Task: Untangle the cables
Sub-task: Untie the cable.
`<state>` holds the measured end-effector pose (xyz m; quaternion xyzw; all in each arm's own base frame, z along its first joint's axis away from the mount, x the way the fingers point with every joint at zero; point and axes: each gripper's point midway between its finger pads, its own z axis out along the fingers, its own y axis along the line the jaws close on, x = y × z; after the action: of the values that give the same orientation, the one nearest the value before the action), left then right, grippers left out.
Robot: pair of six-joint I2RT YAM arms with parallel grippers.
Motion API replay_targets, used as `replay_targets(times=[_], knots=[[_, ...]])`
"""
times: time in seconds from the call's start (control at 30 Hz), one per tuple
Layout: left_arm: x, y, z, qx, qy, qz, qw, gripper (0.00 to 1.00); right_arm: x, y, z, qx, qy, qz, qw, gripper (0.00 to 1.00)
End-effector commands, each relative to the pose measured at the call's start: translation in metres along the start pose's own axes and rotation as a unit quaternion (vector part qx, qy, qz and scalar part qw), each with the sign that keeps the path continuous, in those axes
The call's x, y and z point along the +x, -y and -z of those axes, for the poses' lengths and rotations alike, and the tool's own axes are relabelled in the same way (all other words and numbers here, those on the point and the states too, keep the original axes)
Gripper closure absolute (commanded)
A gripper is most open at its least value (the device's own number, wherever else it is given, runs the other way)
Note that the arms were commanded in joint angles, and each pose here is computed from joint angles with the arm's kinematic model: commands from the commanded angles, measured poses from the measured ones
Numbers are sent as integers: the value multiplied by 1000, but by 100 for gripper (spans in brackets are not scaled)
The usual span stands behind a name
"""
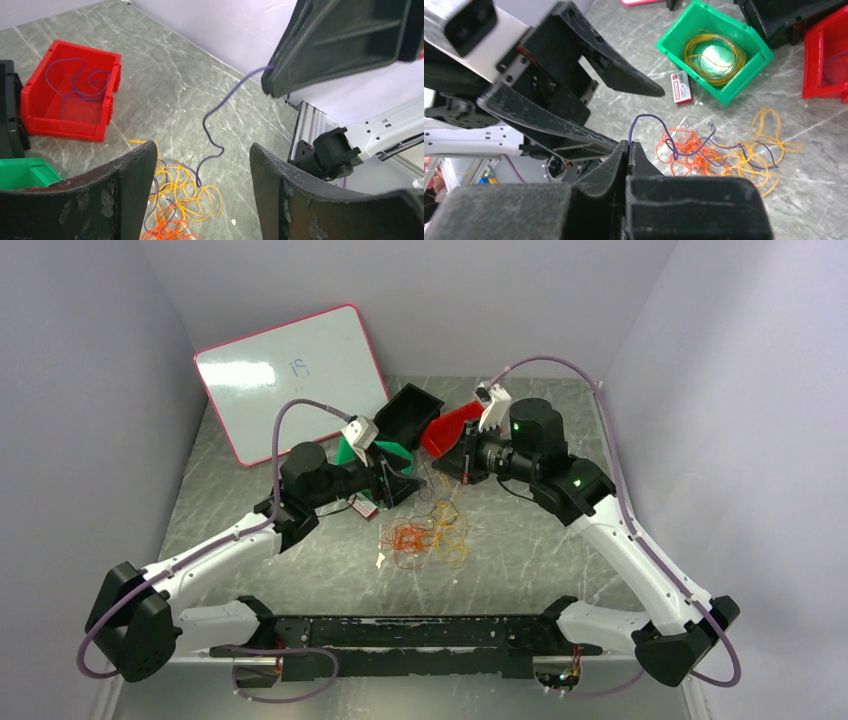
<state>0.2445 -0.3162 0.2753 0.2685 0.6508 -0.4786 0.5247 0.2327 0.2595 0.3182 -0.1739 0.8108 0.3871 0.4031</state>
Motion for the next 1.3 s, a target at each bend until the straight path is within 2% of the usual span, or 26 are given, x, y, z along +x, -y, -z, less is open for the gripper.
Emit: replay_targets(times=[0.0, 0.2, 0.4, 0.47, 0.63, 0.7, 0.97, 1.17, 1.2, 1.27], knots=[[-7, 19, -2, 50, 18, -21, 998, 27, -30, -26, 10, -41, 45, -3, 998, 100], [-17, 23, -16, 60, 22, -29, 998, 30, -35, -43, 7, -84, 37, 1, 996, 100], [-5, 20, -29, 71, 4, -16, 997, 42, -53, -60, 15, -113, 64, 9, 992, 100], [0, 21, -31, 76, -2, -10, 997, 51, -62, -61, 17, -110, 76, 15, 991, 100], [9, 21, -28, 70, -8, 17, 997, 85, -95, -64, 25, -87, 119, 47, 988, 100], [9, 22, -25, 67, -5, 20, 998, 92, -106, -65, 26, -79, 132, 58, 986, 100], [-18, 20, -8, 21, 10, -15, 1000, 93, -95, -42, 17, -37, 130, 54, 989, 100], [-20, 10, 2, -18, 9, -34, 999, 93, -105, -49, 33, -41, 160, 59, 985, 100], [-18, 9, 3, -22, 5, -33, 999, 91, -108, -50, 36, -40, 166, 61, 983, 100], [-13, 6, 5, -28, -2, -30, 999, 79, -114, -53, 42, -40, 175, 66, 982, 100]])
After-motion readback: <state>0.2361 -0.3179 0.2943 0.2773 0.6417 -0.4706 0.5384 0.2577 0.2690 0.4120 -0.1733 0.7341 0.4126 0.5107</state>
